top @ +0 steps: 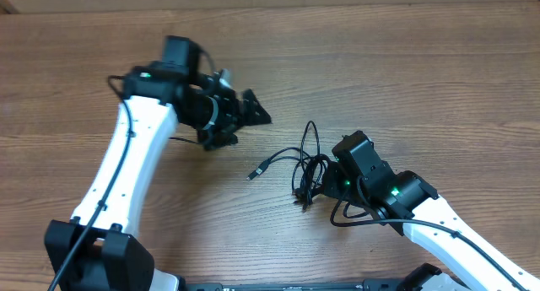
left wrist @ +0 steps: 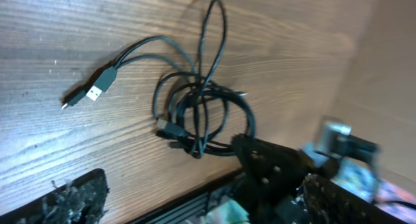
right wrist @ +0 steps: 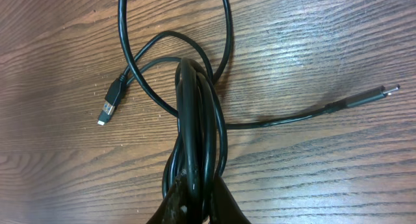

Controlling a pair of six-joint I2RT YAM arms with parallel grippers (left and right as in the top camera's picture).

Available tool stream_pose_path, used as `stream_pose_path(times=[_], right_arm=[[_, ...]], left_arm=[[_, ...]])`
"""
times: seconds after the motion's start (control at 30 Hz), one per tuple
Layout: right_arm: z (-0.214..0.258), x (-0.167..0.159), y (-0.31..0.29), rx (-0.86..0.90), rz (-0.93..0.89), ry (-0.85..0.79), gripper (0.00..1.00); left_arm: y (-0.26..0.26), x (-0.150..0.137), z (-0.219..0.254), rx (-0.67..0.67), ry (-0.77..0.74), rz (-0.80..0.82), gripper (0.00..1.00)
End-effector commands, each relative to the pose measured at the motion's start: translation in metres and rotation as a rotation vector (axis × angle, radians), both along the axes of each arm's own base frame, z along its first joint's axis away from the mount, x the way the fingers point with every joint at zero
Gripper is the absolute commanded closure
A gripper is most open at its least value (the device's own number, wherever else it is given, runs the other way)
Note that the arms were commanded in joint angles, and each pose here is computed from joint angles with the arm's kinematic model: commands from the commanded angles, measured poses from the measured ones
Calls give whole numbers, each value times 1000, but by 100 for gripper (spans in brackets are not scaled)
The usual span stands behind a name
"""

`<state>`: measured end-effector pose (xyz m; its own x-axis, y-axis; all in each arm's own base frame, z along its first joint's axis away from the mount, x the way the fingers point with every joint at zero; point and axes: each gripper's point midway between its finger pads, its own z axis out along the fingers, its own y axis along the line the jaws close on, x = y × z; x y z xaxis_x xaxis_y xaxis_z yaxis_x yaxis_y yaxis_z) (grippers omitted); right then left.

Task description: Untangle cables

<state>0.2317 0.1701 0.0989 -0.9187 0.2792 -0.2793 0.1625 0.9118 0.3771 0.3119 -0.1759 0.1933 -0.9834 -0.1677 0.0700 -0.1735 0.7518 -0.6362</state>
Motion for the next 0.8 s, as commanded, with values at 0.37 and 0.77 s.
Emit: stream_pose_path(times=[0.37,0.77], right_arm=[[3,1,2,14,-2,-7,95],[3,1,1,13,-2,-6,95]], left_arm=[[-76,-3,-96,313,104,23,27],[-97,-7,-154,403,120,-52,96]])
